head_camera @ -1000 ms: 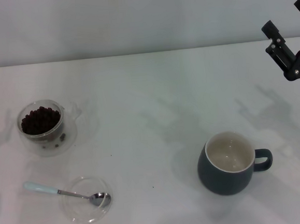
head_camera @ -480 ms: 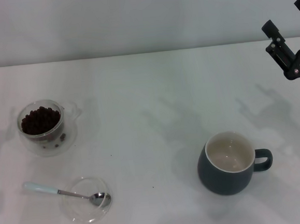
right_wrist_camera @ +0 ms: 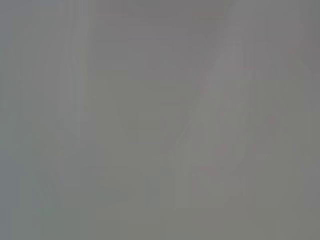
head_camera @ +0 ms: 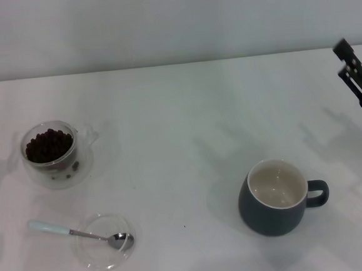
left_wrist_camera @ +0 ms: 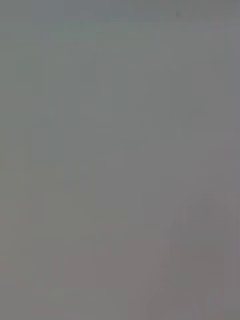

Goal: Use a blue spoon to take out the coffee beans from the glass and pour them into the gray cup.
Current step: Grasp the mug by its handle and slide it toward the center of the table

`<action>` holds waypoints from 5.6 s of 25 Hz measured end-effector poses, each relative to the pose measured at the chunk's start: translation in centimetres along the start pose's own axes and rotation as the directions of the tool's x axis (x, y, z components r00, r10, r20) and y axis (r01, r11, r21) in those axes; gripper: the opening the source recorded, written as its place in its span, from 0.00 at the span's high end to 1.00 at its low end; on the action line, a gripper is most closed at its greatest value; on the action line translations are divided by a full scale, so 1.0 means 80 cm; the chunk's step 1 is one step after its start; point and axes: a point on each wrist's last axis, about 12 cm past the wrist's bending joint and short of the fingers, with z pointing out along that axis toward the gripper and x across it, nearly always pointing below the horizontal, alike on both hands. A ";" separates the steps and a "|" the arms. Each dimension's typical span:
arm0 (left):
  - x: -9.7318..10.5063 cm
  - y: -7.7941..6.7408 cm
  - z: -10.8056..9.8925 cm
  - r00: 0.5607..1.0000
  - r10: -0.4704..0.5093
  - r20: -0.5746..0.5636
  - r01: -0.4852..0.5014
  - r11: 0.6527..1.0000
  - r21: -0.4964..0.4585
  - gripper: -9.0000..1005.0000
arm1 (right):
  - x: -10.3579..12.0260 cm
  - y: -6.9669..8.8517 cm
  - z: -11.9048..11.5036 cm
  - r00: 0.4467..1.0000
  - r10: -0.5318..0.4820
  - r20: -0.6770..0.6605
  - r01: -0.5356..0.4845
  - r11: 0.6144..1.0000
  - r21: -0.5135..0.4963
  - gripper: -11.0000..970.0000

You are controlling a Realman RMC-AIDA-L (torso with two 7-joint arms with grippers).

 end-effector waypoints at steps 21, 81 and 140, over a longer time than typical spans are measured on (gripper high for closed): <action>0.014 0.015 -0.032 0.987 -0.117 -0.109 0.123 0.991 0.045 0.17 | -0.008 0.024 -0.116 0.982 0.094 -0.161 -0.102 0.994 -0.039 0.29; 0.012 0.011 -0.039 0.989 -0.100 -0.109 0.113 0.986 0.120 0.17 | 0.063 0.039 -0.107 0.827 0.039 -0.560 -0.086 0.995 -0.058 0.50; 0.010 0.008 -0.044 0.988 -0.121 -0.100 0.134 0.983 0.127 0.17 | 0.067 0.133 0.017 0.856 0.085 -0.510 -0.261 0.923 -0.284 0.87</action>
